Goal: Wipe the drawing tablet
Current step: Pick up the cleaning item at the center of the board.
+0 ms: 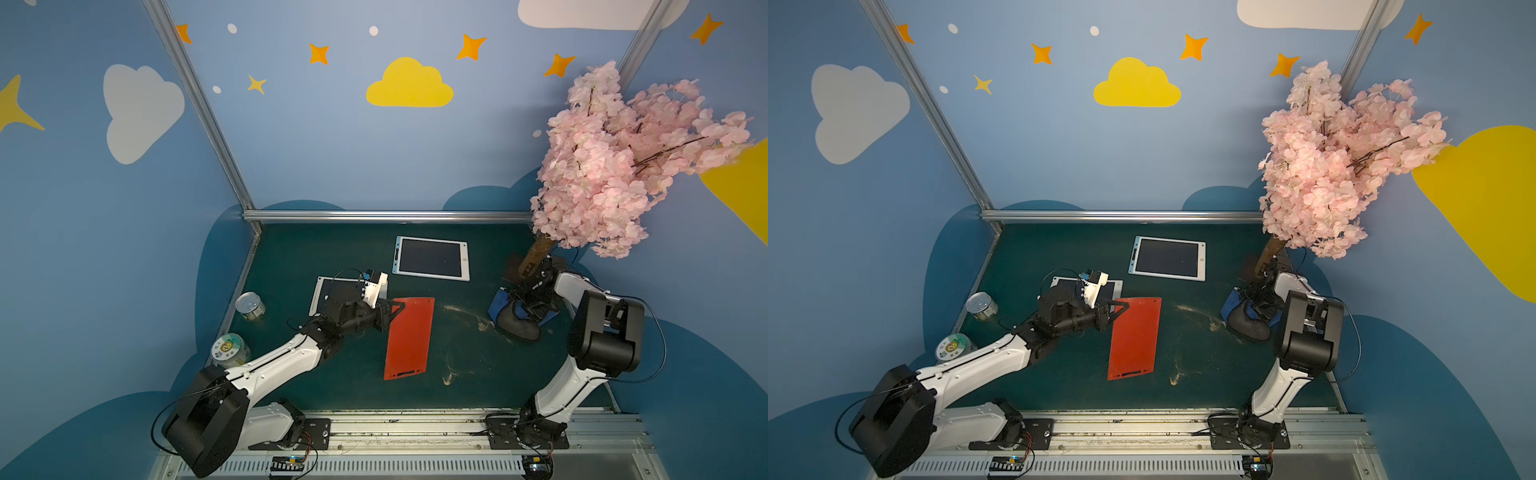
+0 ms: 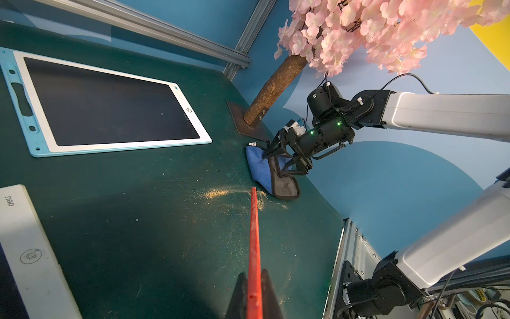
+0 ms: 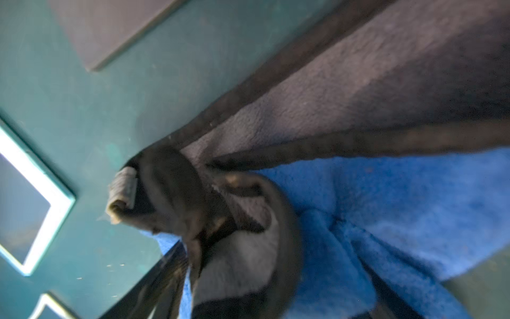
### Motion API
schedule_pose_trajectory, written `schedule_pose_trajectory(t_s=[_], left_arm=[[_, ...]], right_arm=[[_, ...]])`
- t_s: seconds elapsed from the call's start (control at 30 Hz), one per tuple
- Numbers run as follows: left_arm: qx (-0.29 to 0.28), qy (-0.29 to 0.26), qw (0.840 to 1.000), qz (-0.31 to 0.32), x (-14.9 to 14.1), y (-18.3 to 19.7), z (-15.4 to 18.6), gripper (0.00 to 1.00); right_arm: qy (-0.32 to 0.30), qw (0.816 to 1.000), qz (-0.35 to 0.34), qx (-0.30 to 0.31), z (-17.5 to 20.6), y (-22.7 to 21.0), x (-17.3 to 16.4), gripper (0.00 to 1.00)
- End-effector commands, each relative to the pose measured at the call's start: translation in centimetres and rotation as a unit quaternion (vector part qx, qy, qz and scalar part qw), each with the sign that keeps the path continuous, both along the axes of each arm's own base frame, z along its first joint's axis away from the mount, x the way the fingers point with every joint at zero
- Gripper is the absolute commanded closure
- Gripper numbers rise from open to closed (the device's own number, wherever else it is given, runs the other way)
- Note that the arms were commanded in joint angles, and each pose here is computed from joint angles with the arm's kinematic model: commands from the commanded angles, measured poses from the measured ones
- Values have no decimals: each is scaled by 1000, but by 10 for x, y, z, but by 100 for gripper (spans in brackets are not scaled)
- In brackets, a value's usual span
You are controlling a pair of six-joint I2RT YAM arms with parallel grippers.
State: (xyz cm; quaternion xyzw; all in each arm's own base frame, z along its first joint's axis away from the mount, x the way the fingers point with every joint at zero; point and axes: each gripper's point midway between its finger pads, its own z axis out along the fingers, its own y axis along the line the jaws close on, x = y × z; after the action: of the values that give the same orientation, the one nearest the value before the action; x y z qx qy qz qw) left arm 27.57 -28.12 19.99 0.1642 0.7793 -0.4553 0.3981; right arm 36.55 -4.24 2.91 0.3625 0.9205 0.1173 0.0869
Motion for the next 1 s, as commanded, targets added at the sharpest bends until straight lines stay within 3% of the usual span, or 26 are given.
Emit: schedule_pose_trajectory(t_s=[0.0, 0.13, 0.17, 0.23, 0.27, 0.37, 0.47, 0.57, 0.63, 0.73, 0.97], left_arm=[[-5, -25, 1000, 6, 2, 3, 10, 97], [-2, -23, 1000, 7, 4, 3, 8, 97], [-2, -23, 1000, 7, 3, 4, 7, 97], [0, -22, 1000, 7, 4, 4, 6, 97], [0, -21, 1000, 8, 4, 5, 6, 97], [3, -22, 1000, 9, 5, 5, 4, 97], [6, -17, 1000, 11, 7, 5, 0, 97], [6, -12, 1000, 13, 9, 4, -2, 97], [4, -4, 1000, 18, 11, 6, -4, 97], [-13, 16, 1000, 22, 15, 8, -7, 97], [-93, 77, 992, 20, 26, 15, -11, 97]], right_arm=[[37, 999, 24, 24, -29, 19, -15, 23], [28, 998, 34, 43, -28, 22, -11, 34], [22, 998, 36, 54, -26, 24, -8, 44], [4, 996, 36, 80, -19, 26, -2, 85], [-6, 995, 32, 92, -13, 26, 1, 100], [-38, 995, 34, 82, 16, 23, 10, 100], [-77, 993, 88, -31, 73, 32, 10, 100], [-146, 955, 179, -189, 146, 67, 2, 100], [-193, 925, 218, -243, 179, 85, -6, 100], [-237, 921, 168, -259, 201, 80, -22, 100], [-295, 910, 164, -242, 230, 81, -62, 100]])
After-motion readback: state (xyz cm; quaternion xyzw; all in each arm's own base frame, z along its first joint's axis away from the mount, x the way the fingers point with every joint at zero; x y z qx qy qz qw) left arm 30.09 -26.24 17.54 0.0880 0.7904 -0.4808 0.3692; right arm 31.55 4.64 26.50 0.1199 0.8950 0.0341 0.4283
